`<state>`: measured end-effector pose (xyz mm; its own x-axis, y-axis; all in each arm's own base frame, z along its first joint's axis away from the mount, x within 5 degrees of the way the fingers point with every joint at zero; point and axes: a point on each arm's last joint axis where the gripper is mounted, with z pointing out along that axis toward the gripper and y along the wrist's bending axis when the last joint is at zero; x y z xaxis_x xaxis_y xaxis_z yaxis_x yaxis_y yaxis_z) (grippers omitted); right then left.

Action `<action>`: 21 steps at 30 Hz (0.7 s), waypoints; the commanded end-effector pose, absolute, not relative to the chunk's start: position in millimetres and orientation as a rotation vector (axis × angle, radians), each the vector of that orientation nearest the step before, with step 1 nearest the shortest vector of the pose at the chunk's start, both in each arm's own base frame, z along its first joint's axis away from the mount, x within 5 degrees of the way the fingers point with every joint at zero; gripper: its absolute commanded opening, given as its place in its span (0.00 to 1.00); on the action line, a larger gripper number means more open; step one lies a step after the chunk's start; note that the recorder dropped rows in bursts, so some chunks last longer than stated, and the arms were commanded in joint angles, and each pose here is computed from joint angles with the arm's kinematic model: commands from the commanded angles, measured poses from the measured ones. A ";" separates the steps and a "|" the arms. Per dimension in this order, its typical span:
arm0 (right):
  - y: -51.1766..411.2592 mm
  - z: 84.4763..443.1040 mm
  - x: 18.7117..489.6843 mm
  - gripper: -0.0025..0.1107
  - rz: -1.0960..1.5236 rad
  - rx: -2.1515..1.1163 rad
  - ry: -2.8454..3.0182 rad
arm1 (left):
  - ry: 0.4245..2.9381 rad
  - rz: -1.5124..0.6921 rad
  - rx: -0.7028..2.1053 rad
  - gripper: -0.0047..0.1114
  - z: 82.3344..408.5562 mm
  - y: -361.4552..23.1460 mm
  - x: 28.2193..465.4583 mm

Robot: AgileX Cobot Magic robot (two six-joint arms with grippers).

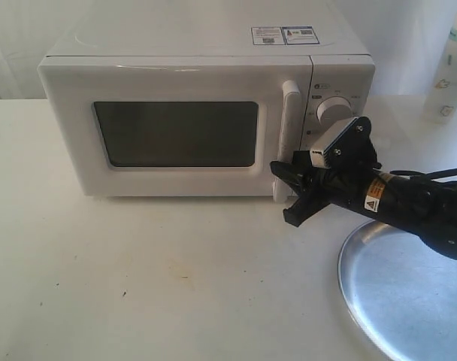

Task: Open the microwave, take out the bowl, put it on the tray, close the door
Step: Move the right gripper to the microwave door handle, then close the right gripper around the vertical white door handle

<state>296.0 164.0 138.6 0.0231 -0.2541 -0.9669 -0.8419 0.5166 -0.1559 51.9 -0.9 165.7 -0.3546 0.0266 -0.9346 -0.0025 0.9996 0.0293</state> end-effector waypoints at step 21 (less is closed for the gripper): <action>178.4 143.8 270.0 0.02 0.736 -1.295 1.209 | 1.930 0.015 0.015 0.04 166.6 -1.6 51.8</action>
